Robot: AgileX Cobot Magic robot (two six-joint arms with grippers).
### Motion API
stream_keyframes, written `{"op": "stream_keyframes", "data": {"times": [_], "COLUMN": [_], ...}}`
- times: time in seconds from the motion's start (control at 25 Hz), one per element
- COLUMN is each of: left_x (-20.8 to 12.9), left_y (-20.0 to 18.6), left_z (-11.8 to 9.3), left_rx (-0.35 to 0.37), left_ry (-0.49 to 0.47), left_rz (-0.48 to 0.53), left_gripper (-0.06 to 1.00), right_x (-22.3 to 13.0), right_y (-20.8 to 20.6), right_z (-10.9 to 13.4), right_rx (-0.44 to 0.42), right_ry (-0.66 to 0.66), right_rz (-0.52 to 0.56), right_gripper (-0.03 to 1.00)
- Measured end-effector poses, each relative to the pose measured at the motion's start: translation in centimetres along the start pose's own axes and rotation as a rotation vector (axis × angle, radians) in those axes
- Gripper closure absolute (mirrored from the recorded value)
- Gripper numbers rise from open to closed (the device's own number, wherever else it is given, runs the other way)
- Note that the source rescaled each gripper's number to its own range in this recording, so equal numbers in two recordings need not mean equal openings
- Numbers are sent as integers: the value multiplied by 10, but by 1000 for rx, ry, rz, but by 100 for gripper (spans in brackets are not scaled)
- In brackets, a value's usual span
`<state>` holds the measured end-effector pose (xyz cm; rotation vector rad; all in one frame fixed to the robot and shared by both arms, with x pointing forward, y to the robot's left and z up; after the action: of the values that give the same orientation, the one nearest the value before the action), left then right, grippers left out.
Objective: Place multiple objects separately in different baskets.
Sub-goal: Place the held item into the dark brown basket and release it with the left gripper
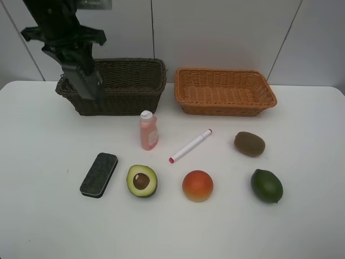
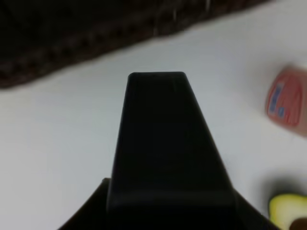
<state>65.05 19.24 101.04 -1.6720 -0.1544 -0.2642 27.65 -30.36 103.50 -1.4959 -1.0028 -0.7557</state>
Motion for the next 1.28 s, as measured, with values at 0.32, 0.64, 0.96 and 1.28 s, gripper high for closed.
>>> {"op": "stream_keyframes", "data": {"times": [0.32, 0.64, 0.96, 1.28], "left_x": [74, 74, 78, 86], "left_y": [-7, 93, 95, 50], "left_z": [3, 21, 20, -8], "left_rx": [47, 110, 102, -33], "left_ry": [-26, -35, -80, -122], "left_rz": [-200, -37, -56, -127], "left_gripper": [60, 60, 2, -5], "right_x": [0, 0, 0, 0], "right_y": [0, 0, 0, 0], "right_z": [0, 0, 0, 0], "right_rx": [0, 0, 0, 0], "right_ry": [0, 0, 0, 0], "right_rz": [0, 0, 0, 0], "right_gripper": [-3, -3, -3, -3]}}
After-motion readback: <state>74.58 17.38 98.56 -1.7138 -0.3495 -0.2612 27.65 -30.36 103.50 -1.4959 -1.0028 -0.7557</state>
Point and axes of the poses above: a point on each arm's last joint axis where the gripper is mounted, y pointing out along that axis toward the gripper, z along the wrist's bending axis when the last joint is at zero, x = y × z, the point moved 5 cm from there along y, pointing out along that axis toward the gripper, and after that the axes turned 9 degrees about -y, right-handed, at the moved point
